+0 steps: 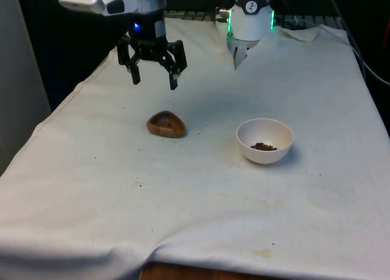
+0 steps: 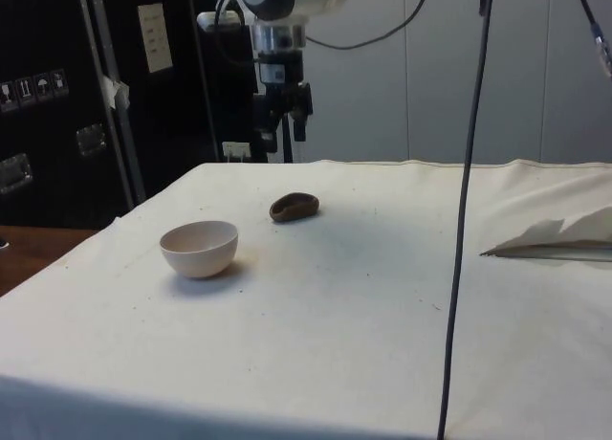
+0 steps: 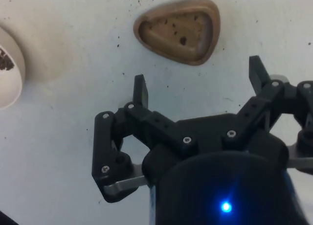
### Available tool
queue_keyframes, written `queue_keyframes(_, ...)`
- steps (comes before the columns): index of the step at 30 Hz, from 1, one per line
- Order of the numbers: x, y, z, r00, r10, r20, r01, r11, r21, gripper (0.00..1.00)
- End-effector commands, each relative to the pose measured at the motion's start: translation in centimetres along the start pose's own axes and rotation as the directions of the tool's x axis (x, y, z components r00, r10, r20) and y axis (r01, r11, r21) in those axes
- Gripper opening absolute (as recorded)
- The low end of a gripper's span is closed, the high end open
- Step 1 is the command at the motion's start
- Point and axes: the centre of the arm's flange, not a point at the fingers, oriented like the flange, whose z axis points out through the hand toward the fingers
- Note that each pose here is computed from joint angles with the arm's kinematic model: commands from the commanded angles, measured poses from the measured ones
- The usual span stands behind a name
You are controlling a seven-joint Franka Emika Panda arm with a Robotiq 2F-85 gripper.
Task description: Pour the coffee beans from the cup into the bowl.
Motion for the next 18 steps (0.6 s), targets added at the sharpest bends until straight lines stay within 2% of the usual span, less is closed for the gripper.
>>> queue_keyframes(1, 0.0, -0.1, -0.3, 1.0000, 0.000, -0.001, 0.000, 1.0000, -0.001, 1.00)
queue_keyframes(2, -0.1, -0.3, -1.0, 1.0000, 0.002, 0.001, -0.002, 0.9999, -0.014, 1.00)
queue_keyframes(10, 0.0, -1.0, -3.5, 0.9999, -0.004, -0.011, 0.004, 0.9995, -0.030, 1.00)
queue_keyframes(11, 0.1, -0.9, -3.2, 0.9999, -0.007, -0.013, 0.007, 0.9998, -0.018, 1.00)
queue_keyframes(12, 0.0, -1.2, -3.7, 0.9999, -0.006, -0.011, 0.005, 0.9995, -0.031, 1.00)
queue_keyframes(18, 0.1, -1.1, -3.7, 0.9999, -0.008, -0.010, 0.007, 0.9994, -0.032, 1.00)
